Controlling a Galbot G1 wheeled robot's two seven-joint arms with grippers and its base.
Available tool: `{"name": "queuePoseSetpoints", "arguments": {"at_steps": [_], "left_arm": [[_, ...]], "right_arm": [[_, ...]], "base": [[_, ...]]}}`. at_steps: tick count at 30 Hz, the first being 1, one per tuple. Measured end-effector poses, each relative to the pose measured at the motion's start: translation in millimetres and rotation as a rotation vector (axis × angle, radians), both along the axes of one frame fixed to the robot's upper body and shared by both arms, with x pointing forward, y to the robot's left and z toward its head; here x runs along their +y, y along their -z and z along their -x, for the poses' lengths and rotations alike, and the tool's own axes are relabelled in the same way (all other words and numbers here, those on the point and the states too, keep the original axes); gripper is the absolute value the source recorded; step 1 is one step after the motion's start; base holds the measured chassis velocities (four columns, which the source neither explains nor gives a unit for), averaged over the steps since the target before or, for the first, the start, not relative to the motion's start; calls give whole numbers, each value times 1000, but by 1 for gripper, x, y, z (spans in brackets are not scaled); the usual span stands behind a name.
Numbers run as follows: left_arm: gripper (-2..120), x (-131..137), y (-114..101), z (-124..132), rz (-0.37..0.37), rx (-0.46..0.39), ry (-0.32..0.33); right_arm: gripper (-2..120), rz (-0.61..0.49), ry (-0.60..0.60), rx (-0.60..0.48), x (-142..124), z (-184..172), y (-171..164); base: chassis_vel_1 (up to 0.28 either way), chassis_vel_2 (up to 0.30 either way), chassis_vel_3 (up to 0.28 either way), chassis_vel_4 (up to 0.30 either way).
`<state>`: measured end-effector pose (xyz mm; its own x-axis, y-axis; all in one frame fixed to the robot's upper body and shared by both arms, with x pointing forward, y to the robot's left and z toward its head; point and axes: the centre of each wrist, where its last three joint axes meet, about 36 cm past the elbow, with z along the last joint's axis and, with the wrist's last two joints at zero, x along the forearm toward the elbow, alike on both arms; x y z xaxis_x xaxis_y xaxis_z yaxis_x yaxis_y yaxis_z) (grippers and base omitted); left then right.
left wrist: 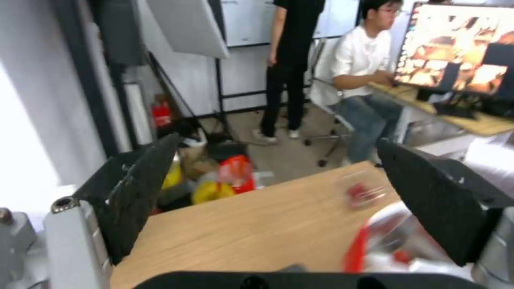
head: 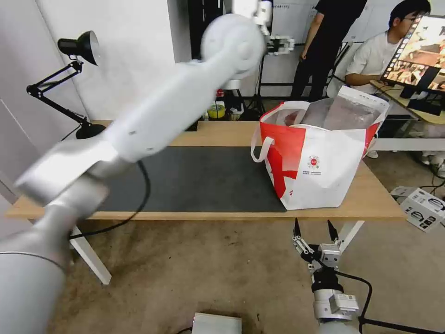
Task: Pick up the trash from the table and place it into the takeout bag.
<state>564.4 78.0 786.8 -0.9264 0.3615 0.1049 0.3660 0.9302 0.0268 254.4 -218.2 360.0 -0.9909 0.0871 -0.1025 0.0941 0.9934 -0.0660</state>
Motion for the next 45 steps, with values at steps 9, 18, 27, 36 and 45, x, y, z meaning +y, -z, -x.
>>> {"name": "queuePoseSetpoints", "arguments": {"at_steps": [9,18,27,36,45], "left_arm": [[100,109,74,53,-52,-98,9],[100,171,157,118,-45,-176,38],[100,206,201,172,-101,-263,-12],[100,236,265,218,-119,-314,-78],[100,246,364,274,-117,-291,-169]], "right_arm": [[89,5,-13,6,-1,0,0],[95,15,-26,23,-2,1,-1],[100,12,-43,29,-1,4,-2],[100,9,-61,25,-3,9,0],[100,26,-52,1,-9,10,2]], "base": [[0,0,0,0],[0,0,0,0],[0,0,0,0],[0,0,0,0],[0,0,0,0]]}}
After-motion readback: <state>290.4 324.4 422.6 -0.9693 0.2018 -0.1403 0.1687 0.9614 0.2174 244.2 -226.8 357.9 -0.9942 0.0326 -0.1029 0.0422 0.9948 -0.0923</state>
